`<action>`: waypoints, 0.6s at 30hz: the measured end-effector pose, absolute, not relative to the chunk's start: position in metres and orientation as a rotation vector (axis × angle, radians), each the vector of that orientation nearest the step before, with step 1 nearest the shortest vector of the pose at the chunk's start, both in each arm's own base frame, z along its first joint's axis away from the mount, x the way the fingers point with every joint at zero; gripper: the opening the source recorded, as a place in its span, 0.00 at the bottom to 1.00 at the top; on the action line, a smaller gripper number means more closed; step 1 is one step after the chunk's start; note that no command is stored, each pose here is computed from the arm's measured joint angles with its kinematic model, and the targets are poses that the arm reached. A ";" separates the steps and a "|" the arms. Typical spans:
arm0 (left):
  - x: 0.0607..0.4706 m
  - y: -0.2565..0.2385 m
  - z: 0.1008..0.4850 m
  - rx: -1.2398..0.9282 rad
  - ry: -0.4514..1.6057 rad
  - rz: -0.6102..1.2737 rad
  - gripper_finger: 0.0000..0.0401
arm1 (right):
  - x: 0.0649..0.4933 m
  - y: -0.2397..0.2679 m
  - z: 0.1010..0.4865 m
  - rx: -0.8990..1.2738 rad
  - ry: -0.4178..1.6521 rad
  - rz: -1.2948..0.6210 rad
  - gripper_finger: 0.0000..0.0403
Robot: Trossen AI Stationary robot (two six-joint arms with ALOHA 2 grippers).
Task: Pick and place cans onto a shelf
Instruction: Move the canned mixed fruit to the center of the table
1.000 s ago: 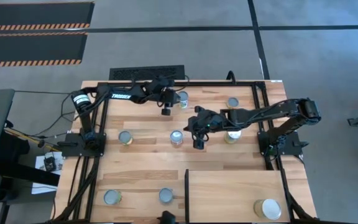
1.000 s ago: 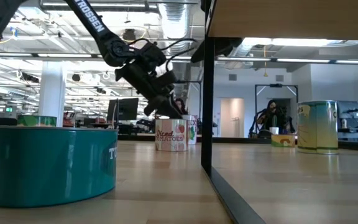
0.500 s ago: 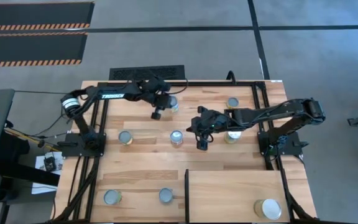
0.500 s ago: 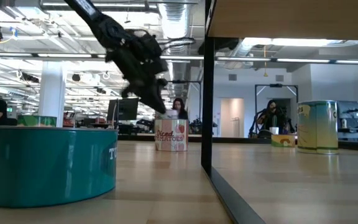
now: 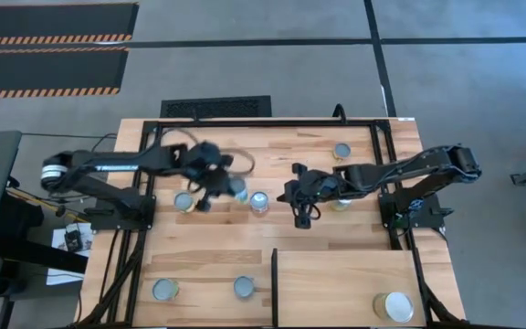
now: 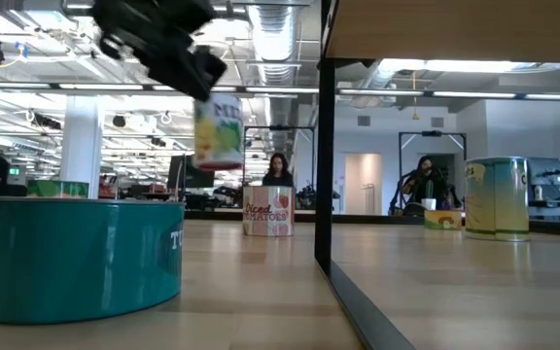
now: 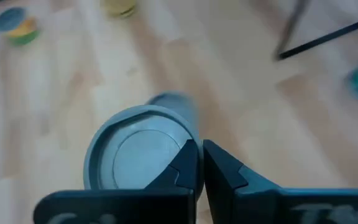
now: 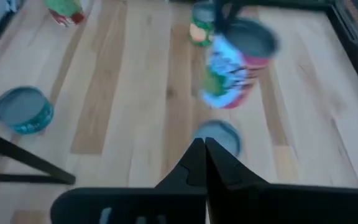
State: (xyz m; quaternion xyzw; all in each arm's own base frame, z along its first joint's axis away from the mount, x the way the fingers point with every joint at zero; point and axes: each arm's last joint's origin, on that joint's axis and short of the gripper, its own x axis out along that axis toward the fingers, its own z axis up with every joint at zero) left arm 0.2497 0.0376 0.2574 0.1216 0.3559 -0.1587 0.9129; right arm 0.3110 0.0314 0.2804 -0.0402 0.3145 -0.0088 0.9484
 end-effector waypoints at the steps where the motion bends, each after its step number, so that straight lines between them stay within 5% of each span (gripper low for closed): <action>1: 0.246 0.028 0.255 0.231 0.730 -0.344 0.00 | 0.312 0.033 0.279 -0.085 0.640 -0.013 0.01; 18: 0.251 -0.041 0.205 0.099 0.698 -0.277 0.00 | 0.340 0.046 0.261 -0.082 0.651 0.031 0.01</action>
